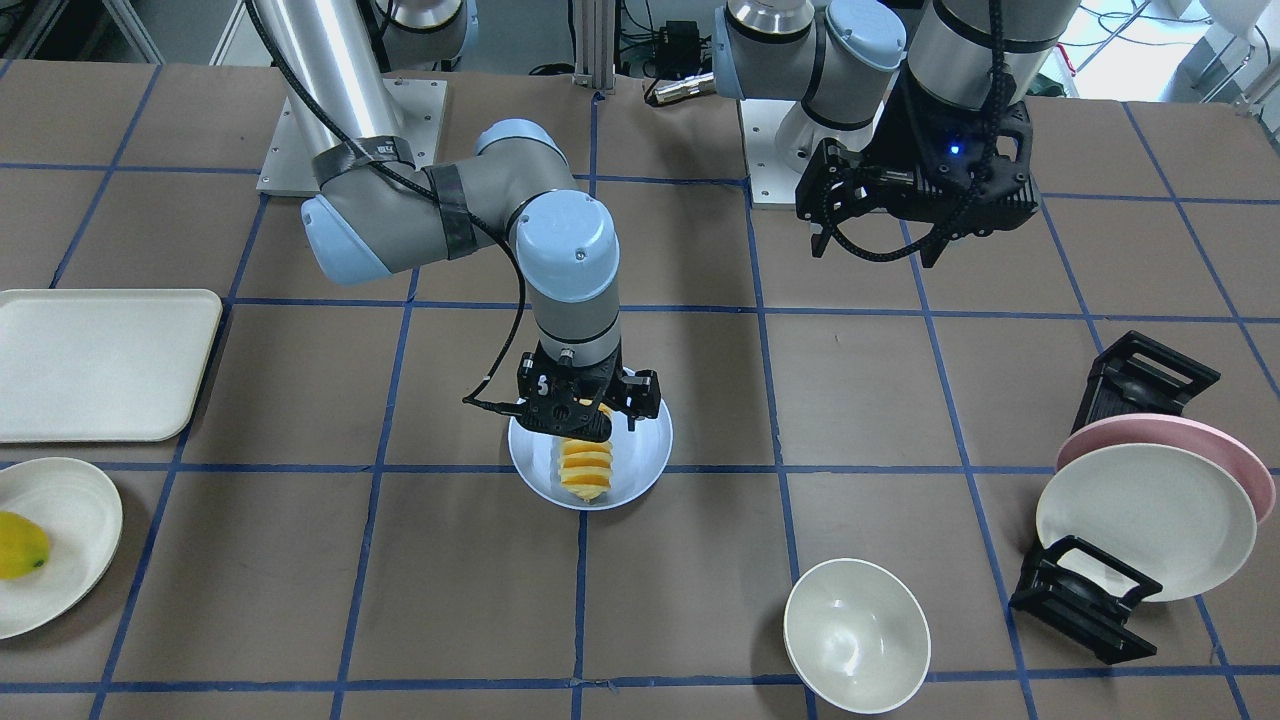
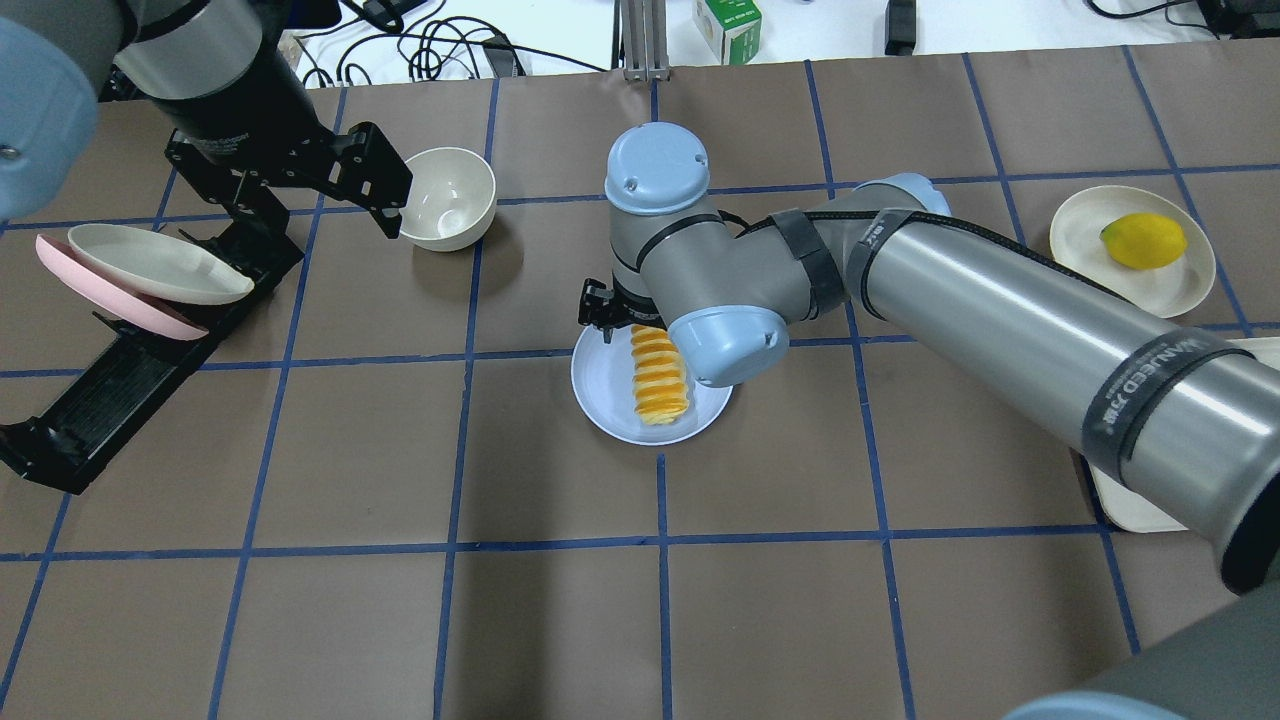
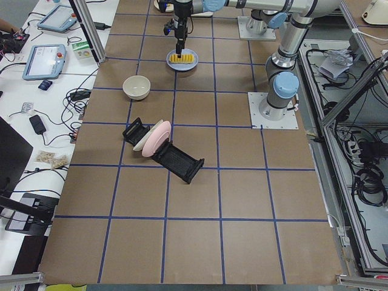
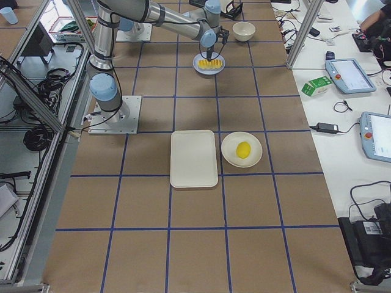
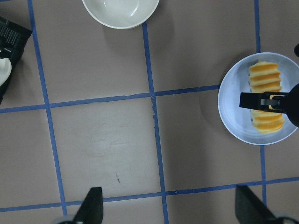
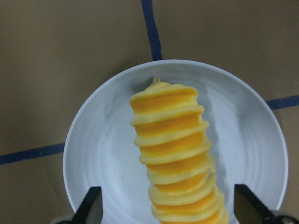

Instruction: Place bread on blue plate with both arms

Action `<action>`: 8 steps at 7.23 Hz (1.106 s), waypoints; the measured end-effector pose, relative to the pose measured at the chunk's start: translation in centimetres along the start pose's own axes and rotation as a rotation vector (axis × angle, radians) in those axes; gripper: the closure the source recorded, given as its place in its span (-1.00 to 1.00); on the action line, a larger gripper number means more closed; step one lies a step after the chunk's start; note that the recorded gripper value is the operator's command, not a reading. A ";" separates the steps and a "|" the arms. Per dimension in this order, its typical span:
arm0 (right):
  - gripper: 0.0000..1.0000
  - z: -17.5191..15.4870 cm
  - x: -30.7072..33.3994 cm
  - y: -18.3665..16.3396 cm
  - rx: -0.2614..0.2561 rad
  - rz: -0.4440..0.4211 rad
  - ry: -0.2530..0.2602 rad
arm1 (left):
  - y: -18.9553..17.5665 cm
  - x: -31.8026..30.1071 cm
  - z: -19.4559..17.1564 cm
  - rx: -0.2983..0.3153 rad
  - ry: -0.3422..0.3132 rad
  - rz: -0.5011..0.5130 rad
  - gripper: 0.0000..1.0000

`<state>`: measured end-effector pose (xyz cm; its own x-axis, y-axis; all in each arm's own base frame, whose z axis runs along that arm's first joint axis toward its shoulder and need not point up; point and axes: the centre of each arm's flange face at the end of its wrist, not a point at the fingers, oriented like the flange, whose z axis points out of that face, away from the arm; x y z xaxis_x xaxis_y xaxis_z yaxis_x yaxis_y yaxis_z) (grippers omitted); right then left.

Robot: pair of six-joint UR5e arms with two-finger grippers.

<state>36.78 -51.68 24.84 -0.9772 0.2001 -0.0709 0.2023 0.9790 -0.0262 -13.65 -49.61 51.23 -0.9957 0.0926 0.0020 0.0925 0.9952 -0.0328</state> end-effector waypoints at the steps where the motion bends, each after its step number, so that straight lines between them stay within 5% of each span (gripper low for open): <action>1: -1.00 -1.1 0.1 -0.2 0.011 0.003 -0.003 | 0.0 0.0 -0.1 0.002 -0.001 0.000 -1.00; 3: -1.00 -4.5 1.9 -1.9 0.005 0.002 0.022 | 0.1 0.1 -0.2 0.003 -0.002 0.001 -1.00; 6: -1.00 -13.6 12.4 -6.5 0.002 -0.189 0.050 | 0.0 -0.1 -0.3 0.006 0.000 -0.003 -1.00; 8: -1.00 -18.4 19.9 -7.5 -0.017 -0.171 0.061 | -0.6 -0.1 -0.1 0.008 0.005 -0.003 -1.00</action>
<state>14.61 -54.31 41.99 -0.9995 0.0322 -0.0065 0.0323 0.9994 -0.0157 -13.63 -50.25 51.35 -0.9960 0.0896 0.0068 0.0892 0.9952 -0.0405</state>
